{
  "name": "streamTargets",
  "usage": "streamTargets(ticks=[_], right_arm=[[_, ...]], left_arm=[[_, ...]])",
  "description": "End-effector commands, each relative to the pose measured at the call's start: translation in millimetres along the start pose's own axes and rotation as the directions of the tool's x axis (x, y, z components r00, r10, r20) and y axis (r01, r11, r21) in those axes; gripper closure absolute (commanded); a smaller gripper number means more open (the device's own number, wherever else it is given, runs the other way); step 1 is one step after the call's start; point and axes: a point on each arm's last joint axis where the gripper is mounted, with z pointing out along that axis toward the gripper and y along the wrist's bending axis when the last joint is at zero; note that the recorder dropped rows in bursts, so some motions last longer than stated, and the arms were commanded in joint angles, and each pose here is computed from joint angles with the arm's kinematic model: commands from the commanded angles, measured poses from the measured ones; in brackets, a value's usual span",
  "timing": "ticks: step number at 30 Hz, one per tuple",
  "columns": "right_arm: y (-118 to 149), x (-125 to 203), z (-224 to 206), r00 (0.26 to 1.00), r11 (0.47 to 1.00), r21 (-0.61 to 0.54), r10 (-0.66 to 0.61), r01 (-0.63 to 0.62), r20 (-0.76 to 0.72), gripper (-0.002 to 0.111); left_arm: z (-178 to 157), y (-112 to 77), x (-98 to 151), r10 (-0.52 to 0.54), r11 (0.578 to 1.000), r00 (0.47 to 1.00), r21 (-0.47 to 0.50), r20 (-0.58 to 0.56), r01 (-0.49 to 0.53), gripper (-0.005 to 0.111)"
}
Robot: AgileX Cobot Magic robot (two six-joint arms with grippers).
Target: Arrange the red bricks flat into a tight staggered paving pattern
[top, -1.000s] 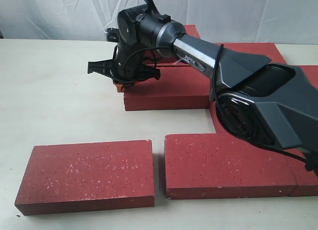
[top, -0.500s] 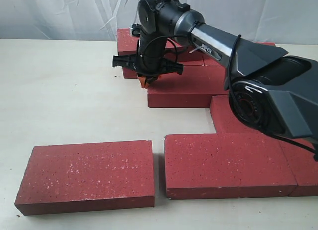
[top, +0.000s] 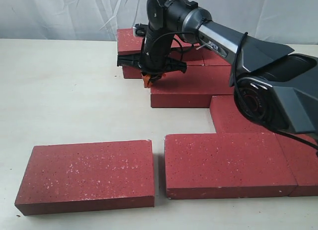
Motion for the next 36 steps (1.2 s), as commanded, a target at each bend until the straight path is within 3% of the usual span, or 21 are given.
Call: streamTargets(ticks=[1, 6, 13, 18, 24, 36], right_arm=[[-0.4, -11.5, -7.9, 0.998, 0.991, -0.128, -0.029, 0.037, 0.063, 0.109], [4.7, -15.3, -9.0, 0.994, 0.982, -0.182, -0.03, 0.05, 0.108, 0.109], [0.1, -13.1, 4.6, 0.996, 0.988, -0.146, -0.04, 0.051, 0.08, 0.109], [-17.2, -10.3, 15.3, 0.999, 1.0, 0.029, 0.006, -0.007, 0.044, 0.109], [-38.6, -16.0, 11.7, 0.994, 0.965, 0.263, -0.015, -0.014, 0.107, 0.109], [-44.9, -18.8, 10.9, 0.994, 0.963, 0.267, -0.014, -0.015, 0.106, 0.109]], left_arm=[[-0.3, 0.0, -1.2, -0.005, 1.0, 1.0, 0.0, 0.018, 0.005, 0.107], [-0.3, 0.0, -1.2, -0.005, 1.0, 1.0, 0.0, 0.018, 0.005, 0.107], [-0.3, 0.0, -1.2, -0.005, 1.0, 1.0, 0.0, 0.018, 0.005, 0.107], [-0.3, 0.0, -1.2, -0.005, 1.0, 1.0, 0.0, 0.018, 0.005, 0.107], [-0.3, 0.0, -1.2, -0.005, 1.0, 1.0, 0.0, 0.018, 0.005, 0.107], [-0.3, 0.0, -1.2, -0.005, 1.0, 1.0, 0.0, 0.018, 0.005, 0.107]])
